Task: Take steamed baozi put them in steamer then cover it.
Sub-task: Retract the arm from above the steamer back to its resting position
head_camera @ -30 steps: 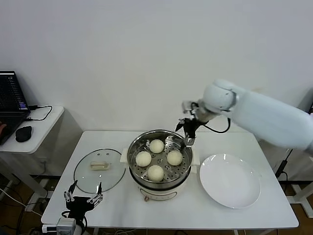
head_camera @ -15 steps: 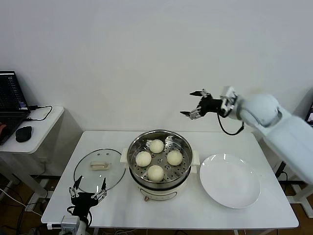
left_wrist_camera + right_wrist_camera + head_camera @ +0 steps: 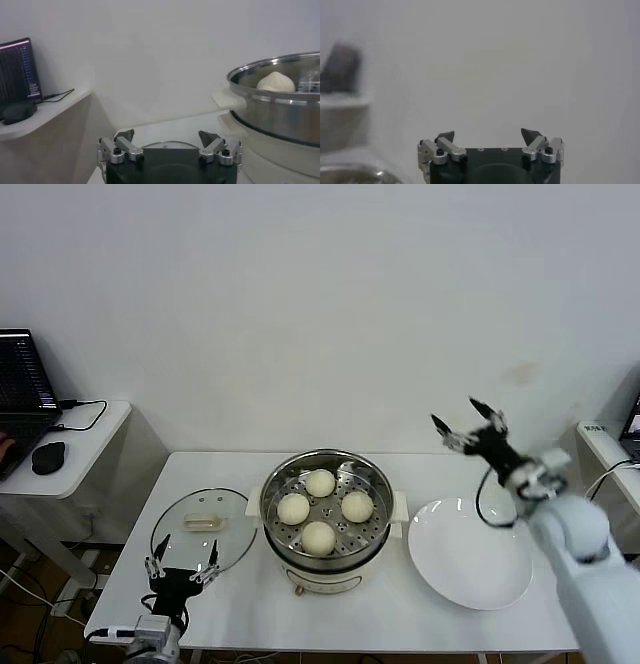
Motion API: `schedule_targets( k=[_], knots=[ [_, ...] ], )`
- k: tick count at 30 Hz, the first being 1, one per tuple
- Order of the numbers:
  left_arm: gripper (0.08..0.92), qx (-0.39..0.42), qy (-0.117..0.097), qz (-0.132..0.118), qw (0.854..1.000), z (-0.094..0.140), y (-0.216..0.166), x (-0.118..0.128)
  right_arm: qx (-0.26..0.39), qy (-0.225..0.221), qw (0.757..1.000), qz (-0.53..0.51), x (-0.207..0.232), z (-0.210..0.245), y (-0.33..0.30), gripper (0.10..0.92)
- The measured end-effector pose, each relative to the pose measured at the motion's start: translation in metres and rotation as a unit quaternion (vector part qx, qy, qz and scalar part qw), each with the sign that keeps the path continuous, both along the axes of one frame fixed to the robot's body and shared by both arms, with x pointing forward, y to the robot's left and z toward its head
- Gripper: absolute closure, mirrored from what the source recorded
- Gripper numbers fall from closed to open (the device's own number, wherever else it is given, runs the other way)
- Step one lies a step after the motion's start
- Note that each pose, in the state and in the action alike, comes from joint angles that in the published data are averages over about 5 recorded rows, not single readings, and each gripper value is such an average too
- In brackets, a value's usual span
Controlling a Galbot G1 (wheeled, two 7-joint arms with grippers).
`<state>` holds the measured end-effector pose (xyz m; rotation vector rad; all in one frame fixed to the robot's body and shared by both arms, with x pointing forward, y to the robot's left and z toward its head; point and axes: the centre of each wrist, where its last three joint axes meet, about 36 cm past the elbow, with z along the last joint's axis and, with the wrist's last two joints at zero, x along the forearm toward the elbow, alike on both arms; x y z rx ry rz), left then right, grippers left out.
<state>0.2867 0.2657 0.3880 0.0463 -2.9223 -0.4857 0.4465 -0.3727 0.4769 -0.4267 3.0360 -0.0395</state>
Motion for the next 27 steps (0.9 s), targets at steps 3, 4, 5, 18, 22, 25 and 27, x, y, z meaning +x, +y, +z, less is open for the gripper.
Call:
schedule_targets(
  k=[3,4,5,18,22,25,27],
  knots=[
    [0.177,0.052,-0.009,-0.004,0.999,-0.005,0.007,0.006,0.025,0.013,0.999,-0.036,-0.029,-0.027,-0.003,0.200],
    [0.177,0.075,-0.012,-0.006,0.997,-0.007,0.009,0.009,0.031,0.018,0.998,-0.046,-0.038,-0.035,-0.003,0.200],
    [0.177,0.101,-0.015,-0.009,0.995,-0.009,0.012,0.011,0.036,0.022,0.998,-0.055,-0.047,-0.041,-0.004,0.200],
    [0.177,0.454,-0.018,-0.060,0.889,-0.055,0.034,0.042,0.058,0.052,0.988,-0.132,-0.118,-0.076,-0.005,0.199],
    [0.177,0.511,-0.017,-0.070,0.857,-0.068,0.039,0.051,0.055,0.057,0.986,-0.143,-0.131,-0.078,-0.005,0.200],
    [0.177,0.537,-0.022,-0.077,0.840,-0.076,0.043,0.058,0.054,0.061,0.985,-0.151,-0.139,-0.079,-0.005,0.199],
    [0.177,0.549,-0.024,-0.082,0.832,-0.081,0.045,0.063,0.054,0.063,0.984,-0.155,-0.144,-0.080,-0.005,0.199]
  ],
)
